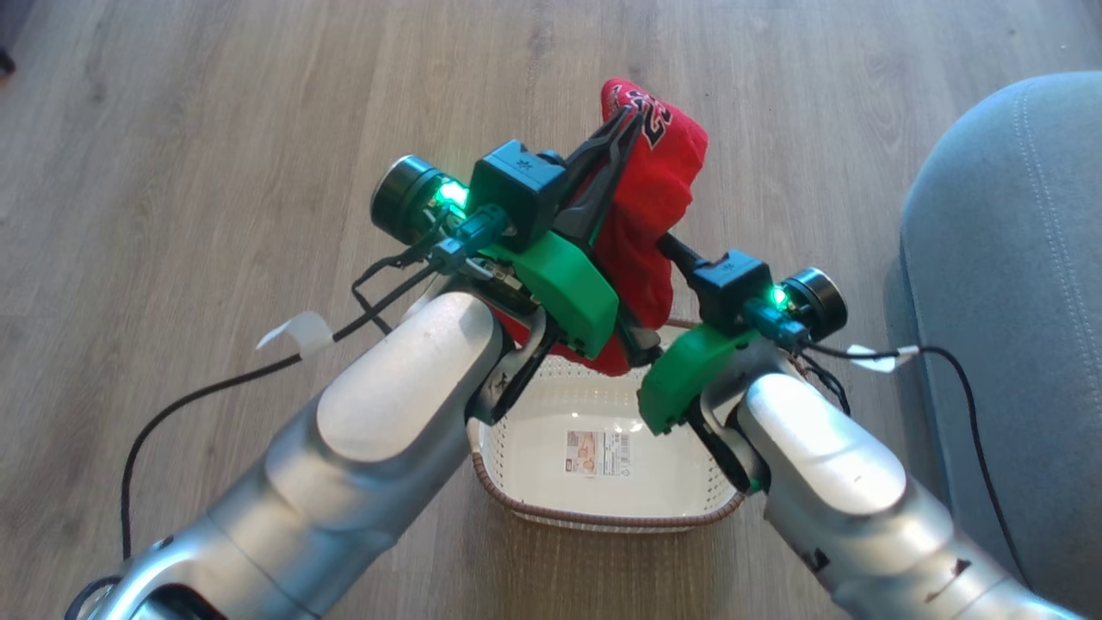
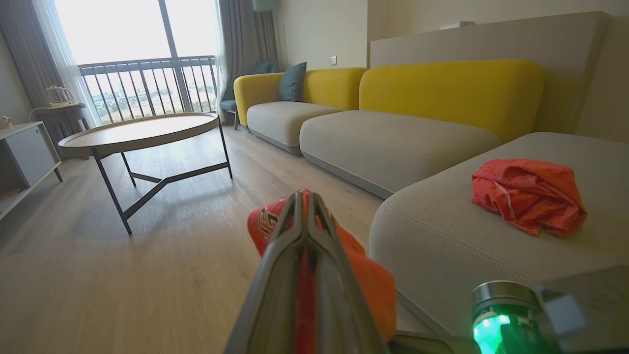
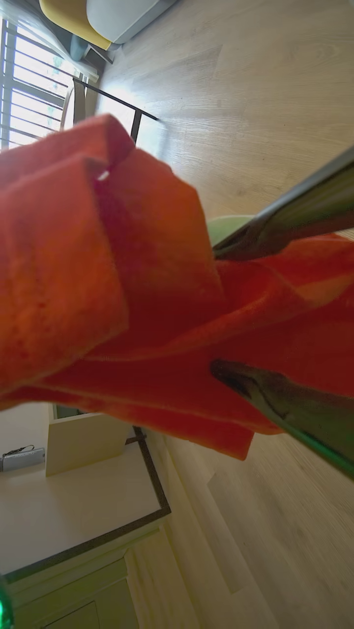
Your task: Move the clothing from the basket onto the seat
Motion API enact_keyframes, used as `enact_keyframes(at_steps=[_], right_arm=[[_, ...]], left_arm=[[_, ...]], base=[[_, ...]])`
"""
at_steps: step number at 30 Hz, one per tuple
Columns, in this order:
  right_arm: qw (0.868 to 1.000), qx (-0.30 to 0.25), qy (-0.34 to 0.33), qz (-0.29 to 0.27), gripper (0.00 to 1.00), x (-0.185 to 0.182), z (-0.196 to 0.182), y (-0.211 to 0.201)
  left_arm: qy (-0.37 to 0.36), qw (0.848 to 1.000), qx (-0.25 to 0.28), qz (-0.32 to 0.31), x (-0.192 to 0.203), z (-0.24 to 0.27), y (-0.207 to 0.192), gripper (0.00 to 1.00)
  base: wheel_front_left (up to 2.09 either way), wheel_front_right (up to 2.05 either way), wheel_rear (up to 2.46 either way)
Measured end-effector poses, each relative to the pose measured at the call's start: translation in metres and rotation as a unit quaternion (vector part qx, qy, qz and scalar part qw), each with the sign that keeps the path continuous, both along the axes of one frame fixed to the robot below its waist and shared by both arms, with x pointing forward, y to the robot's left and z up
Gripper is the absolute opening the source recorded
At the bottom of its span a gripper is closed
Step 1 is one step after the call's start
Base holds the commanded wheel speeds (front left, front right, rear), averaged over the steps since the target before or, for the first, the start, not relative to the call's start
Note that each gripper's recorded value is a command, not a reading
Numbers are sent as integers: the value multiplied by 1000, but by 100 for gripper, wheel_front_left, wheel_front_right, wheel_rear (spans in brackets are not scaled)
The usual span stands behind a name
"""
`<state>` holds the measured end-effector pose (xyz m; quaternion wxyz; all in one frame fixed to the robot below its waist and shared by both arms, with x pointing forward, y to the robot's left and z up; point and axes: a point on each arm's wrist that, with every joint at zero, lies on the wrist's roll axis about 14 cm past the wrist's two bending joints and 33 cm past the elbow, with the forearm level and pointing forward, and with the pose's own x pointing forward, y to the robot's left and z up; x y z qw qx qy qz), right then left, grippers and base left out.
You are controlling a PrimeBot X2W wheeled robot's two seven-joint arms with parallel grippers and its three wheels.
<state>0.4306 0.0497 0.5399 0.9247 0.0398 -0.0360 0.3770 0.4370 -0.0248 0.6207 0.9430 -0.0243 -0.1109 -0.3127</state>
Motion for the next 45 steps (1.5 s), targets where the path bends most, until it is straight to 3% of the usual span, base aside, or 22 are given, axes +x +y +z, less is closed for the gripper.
enact_keyframes(at_steps=[1, 2, 3, 4, 5, 16, 17, 18, 33, 41, 45], right_arm=[[1000, 1, 2, 1, 100, 1, 1, 1], [1000, 2, 5, 0, 93, 4, 1, 1], [1000, 3, 8, 0, 61, 5, 1, 1], [1000, 2, 9, 0, 36, 6, 0, 2], [1000, 0, 9, 0, 0, 7, 0, 2], [1000, 9, 9, -14, 0, 11, 2, -8], [1000, 13, 7, -16, 0, 12, 4, -10], [1000, 16, 5, -20, 0, 13, 6, -12], [993, 33, -11, -115, 0, 24, 10, -75], [980, 44, -12, -196, 0, 20, 9, -132], [965, 51, -26, -255, 0, 11, 17, -177]], left_arm=[[0, 1000, 0, -1, -1, 0, 0, 0], [-1, 1000, 0, 0, -1, 1, 0, 0], [-1, 1000, 0, 0, -2, 1, 0, 0], [-1, 1000, -1, 0, -2, 1, 0, 0], [-1, 1000, -1, 0, -2, 1, 0, 0], [9, 1000, -5, -9, 2, -6, -7, 0], [11, 1000, -4, -8, 3, -8, -8, 84], [13, 1000, -2, -8, 3, -10, -8, 100], [44, 997, 20, -54, 6, -43, -28, 100], [70, 989, 32, -127, -10, -64, -58, 100], [78, 981, 36, -174, -22, -70, -82, 100]], base=[[0, 0, 0], [0, 0, 0], [0, 0, 0], [0, 0, 0], [0, 0, 0], [0, 0, 0], [0, 0, 0], [0, 0, 0], [0, 0, 0], [0, 0, 0], [0, 0, 0]])
